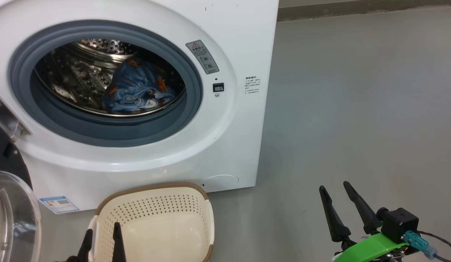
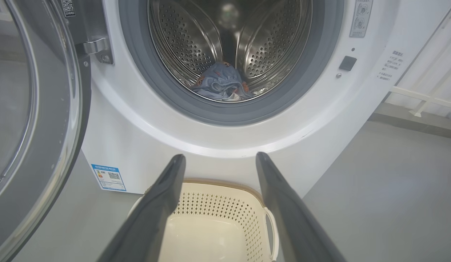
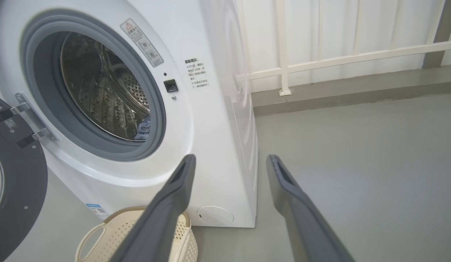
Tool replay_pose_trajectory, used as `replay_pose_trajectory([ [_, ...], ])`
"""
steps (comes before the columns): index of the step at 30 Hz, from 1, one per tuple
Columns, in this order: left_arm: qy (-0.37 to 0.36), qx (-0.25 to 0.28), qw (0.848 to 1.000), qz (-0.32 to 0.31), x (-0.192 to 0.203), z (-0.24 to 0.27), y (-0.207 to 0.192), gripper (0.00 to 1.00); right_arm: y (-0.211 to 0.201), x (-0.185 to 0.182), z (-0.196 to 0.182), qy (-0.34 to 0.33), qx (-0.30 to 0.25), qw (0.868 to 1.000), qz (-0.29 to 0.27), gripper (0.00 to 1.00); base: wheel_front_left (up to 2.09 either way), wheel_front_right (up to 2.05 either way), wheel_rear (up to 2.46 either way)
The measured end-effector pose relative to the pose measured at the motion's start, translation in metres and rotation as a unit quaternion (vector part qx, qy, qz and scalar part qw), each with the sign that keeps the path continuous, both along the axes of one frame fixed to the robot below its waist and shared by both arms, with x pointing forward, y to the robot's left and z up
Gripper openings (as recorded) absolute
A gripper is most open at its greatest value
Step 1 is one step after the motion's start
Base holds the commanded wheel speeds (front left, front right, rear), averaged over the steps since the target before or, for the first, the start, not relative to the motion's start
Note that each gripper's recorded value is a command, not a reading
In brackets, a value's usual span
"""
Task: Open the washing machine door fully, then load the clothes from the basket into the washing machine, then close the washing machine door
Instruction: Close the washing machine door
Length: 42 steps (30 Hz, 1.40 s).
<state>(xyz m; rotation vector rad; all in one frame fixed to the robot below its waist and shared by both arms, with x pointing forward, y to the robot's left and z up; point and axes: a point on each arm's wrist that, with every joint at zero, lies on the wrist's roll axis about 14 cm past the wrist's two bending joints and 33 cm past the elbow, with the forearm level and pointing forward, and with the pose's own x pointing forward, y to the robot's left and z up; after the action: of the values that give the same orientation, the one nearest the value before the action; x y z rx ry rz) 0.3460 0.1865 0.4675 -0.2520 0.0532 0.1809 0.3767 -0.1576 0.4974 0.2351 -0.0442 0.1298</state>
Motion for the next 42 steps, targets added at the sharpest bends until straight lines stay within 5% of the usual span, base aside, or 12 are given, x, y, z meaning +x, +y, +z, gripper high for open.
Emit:
replay_pose_trajectory([
  [30,0.013,0.000,1.000,0.003,-0.003,-0.007,0.001,1.00,-0.013,-0.008,-0.021,0.032,-0.004,0.999,-0.020,1.00,-0.01,0.01,0.00],
  [42,0.017,0.001,1.000,0.006,-0.003,-0.009,0.002,1.00,-0.013,-0.008,-0.022,0.034,-0.004,0.999,-0.021,1.00,-1.17,1.17,0.00],
])
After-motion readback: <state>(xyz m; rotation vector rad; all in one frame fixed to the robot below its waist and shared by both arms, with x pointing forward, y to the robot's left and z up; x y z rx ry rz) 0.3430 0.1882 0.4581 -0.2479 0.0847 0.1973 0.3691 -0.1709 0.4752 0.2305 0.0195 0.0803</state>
